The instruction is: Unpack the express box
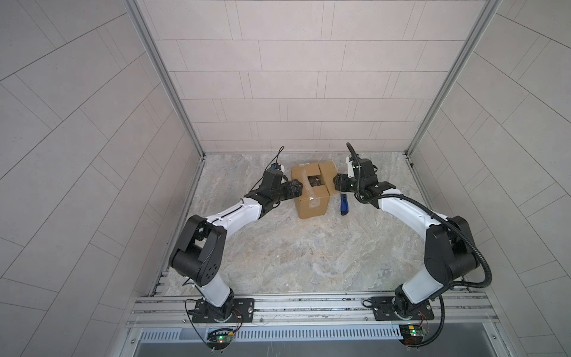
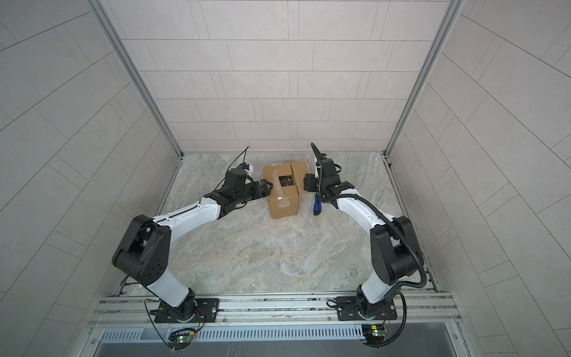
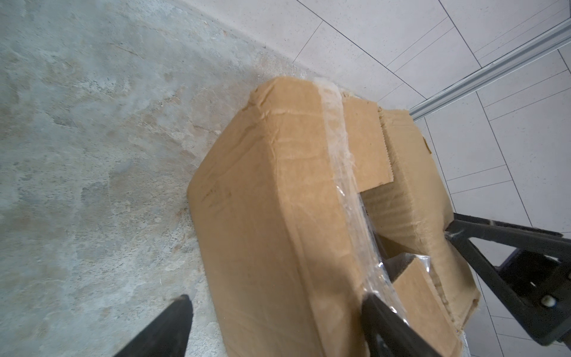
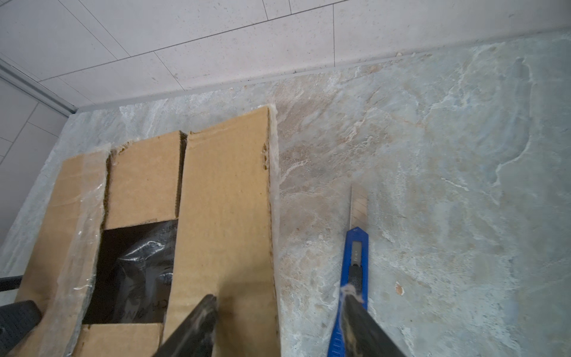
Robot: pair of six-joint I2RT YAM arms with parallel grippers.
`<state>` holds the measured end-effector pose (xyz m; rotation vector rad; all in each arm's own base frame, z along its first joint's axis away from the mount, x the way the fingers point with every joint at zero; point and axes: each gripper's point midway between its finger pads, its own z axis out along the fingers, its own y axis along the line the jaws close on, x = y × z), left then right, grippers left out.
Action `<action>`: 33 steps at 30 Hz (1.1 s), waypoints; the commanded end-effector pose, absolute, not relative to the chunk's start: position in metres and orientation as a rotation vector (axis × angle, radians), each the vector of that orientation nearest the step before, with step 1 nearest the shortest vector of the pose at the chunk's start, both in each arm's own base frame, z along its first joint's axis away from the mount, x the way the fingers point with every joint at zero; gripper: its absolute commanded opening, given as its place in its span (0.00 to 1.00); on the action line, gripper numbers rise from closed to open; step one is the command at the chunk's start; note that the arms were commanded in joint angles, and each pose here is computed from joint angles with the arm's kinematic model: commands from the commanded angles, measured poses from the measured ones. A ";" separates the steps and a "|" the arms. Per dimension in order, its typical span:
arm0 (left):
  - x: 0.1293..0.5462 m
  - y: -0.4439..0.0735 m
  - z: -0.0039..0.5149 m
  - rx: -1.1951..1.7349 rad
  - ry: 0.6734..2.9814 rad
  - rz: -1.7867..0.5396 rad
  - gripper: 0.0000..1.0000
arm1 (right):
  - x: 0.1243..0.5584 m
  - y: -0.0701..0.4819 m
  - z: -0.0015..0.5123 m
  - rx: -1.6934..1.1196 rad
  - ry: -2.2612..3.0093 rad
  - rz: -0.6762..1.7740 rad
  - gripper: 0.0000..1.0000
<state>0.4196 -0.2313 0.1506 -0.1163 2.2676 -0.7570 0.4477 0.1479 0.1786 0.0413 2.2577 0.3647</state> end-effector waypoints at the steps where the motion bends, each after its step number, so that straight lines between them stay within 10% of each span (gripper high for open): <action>1: 0.418 -0.227 0.153 -0.105 2.295 -0.724 0.88 | 0.431 0.138 0.155 -0.014 2.372 0.233 0.67; 33: 0.414 -0.220 0.214 0.205 2.445 0.186 0.90 | 0.403 0.193 0.140 -0.036 2.374 0.404 0.67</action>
